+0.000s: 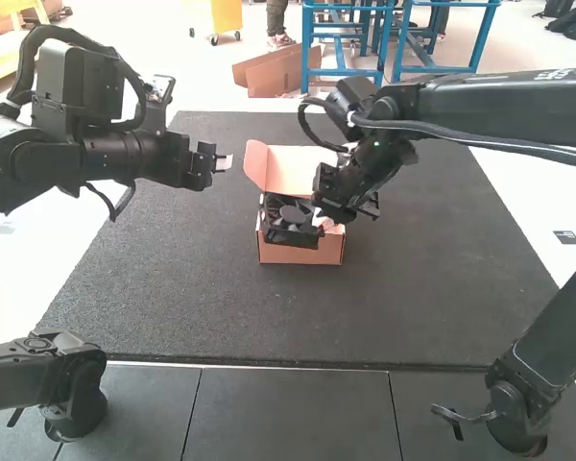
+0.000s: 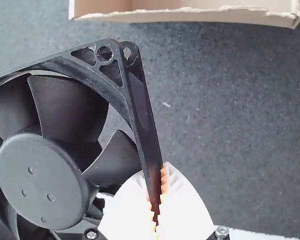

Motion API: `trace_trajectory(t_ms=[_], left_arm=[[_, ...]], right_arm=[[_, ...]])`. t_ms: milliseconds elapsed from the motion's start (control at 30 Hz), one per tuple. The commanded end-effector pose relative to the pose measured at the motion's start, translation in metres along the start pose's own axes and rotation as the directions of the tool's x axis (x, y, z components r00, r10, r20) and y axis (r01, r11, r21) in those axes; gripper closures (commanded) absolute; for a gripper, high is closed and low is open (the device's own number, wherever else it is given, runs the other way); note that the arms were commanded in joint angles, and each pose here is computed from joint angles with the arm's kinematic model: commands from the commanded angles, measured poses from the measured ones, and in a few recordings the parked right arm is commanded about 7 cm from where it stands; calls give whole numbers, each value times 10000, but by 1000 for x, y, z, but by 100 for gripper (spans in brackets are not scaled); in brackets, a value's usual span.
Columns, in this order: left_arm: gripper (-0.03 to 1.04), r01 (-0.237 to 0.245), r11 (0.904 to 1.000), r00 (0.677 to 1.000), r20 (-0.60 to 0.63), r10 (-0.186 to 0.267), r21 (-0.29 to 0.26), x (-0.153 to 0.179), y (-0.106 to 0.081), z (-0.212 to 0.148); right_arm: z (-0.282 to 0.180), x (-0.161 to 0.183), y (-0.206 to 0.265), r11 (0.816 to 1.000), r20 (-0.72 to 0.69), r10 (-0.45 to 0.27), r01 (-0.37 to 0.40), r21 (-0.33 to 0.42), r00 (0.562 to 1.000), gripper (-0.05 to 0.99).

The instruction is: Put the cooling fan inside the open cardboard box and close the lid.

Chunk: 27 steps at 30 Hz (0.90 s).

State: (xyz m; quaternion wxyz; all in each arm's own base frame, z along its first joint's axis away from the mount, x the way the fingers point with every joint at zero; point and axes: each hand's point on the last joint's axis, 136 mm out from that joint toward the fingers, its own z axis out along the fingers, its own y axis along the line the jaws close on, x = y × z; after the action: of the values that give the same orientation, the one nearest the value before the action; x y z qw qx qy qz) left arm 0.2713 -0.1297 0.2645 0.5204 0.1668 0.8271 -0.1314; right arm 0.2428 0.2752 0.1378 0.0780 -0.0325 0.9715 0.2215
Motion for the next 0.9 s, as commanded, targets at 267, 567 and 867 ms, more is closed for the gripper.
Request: trace_trajectory(t_ms=[267, 567, 867], left_arm=[[4, 32, 9999, 9984, 566, -40, 148, -20, -4, -7], [4, 30, 9999, 9969, 780, -42, 159, -27, -4, -8], [4, 22, 9998, 9963, 855, -37, 177, -30, -5, -9]], right_arm=[[5, -90, 1, 9921, 2154, 189, -450, 1169, 9763, 94], [20, -118, -26, 9797, 2442, 153, -633, 1902, 9696, 94], [39, -126, -27, 9794, 2411, 112, -592, 1931, 9704, 94]])
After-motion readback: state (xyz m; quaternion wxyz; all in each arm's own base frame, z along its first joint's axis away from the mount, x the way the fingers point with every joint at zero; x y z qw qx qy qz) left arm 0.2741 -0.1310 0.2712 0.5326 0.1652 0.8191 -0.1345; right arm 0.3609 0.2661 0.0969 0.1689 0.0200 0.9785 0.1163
